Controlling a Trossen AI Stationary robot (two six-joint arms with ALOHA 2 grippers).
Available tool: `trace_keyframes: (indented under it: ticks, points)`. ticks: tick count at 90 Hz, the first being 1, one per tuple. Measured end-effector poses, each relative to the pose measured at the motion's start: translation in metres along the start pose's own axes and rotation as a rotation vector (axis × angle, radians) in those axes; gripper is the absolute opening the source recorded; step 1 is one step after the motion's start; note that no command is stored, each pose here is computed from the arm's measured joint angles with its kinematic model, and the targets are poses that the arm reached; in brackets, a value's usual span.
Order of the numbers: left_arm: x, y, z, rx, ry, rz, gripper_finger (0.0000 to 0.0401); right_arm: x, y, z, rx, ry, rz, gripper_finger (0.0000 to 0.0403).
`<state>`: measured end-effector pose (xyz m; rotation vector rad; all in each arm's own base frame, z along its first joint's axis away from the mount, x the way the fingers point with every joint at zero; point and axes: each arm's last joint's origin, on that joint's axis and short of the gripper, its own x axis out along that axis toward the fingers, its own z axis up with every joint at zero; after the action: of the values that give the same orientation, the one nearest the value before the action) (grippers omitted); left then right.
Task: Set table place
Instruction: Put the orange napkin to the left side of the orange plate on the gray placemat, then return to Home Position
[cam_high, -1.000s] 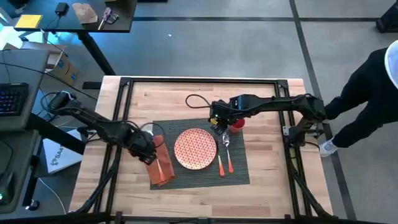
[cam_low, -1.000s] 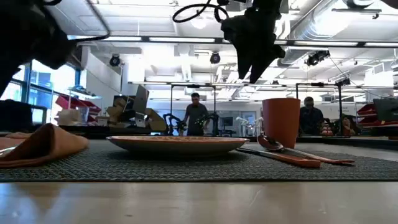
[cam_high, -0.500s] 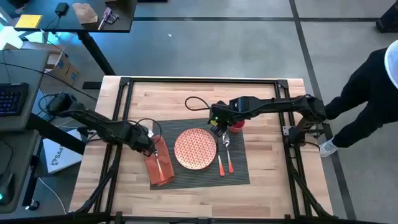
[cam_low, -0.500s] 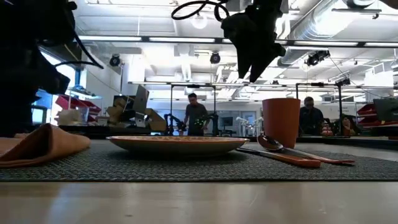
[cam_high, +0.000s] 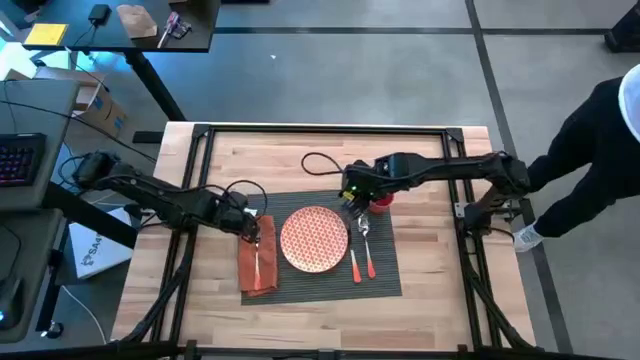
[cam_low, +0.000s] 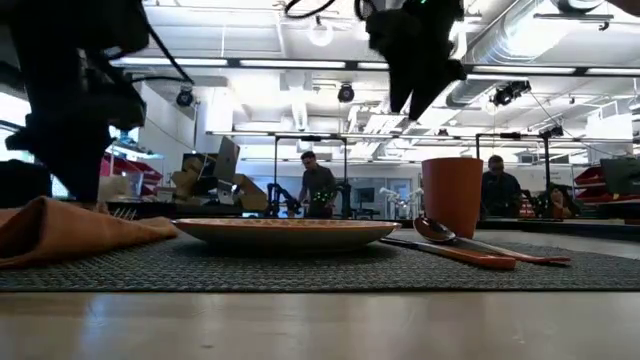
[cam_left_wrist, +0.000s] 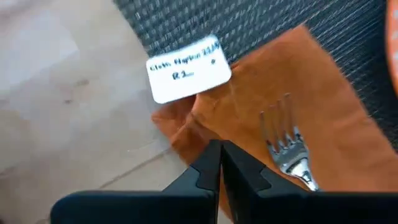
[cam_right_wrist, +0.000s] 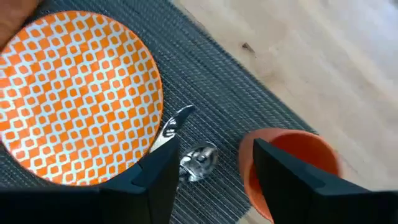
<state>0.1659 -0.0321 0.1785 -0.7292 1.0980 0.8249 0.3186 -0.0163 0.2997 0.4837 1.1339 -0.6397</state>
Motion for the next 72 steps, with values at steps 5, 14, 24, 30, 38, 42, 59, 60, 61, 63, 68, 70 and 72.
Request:
trace_keyframes:
  ticks: [5, 14, 24, 30, 38, 42, 59, 60, 61, 63, 68, 70, 72]
  points:
    - [-0.009, -0.004, 0.004, 0.025, -0.024, -0.023, 0.0000, -0.012, -0.006, -0.003, 0.000, -0.014, 0.011, 0.0185]
    - [-0.026, -0.012, 0.010, 0.083, -0.061, -0.096, 0.0000, -0.039, -0.015, -0.009, -0.059, -0.064, 0.081, 0.0185]
    - [-0.041, -0.019, 0.017, 0.133, -0.123, -0.179, 0.0000, -0.066, -0.027, -0.025, -0.143, -0.126, 0.176, 0.0185]
    - [-0.049, -0.023, 0.021, 0.152, -0.161, -0.246, 0.0000, -0.078, -0.038, -0.038, -0.148, -0.168, 0.247, 0.0185]
    - [-0.057, -0.031, 0.025, 0.156, -0.221, -0.363, 0.0000, -0.088, -0.056, -0.059, -0.126, -0.229, 0.330, 0.0185]
    - [-0.061, -0.036, 0.027, 0.162, -0.251, -0.420, 0.0000, -0.089, -0.065, -0.070, -0.107, -0.263, 0.368, 0.0185]
    - [-0.078, -0.057, 0.037, 0.199, -0.440, -0.647, 0.0000, -0.077, -0.102, -0.116, -0.015, -0.364, 0.513, 0.0185]
    - [-0.079, -0.058, 0.038, 0.200, -0.451, -0.656, 0.0000, -0.076, -0.104, -0.119, -0.009, -0.369, 0.519, 0.0185]
    - [-0.079, -0.059, 0.039, 0.202, -0.461, -0.663, 0.0000, -0.074, -0.106, -0.121, -0.006, -0.375, 0.524, 0.0185]
    - [-0.081, -0.060, 0.039, 0.202, -0.479, -0.675, 0.0000, -0.071, -0.109, -0.126, 0.003, -0.385, 0.537, 0.0185]
    - [-0.084, -0.062, 0.042, 0.191, -0.530, -0.695, 0.0000, -0.064, -0.117, -0.136, 0.025, -0.415, 0.580, 0.0185]
    - [-0.086, -0.063, 0.043, 0.180, -0.552, -0.699, 0.0000, -0.061, -0.120, -0.140, 0.033, -0.428, 0.599, 0.0185]
    - [-0.087, -0.063, 0.045, 0.168, -0.573, -0.700, 0.0000, -0.059, -0.122, -0.143, 0.040, -0.439, 0.619, 0.0185]
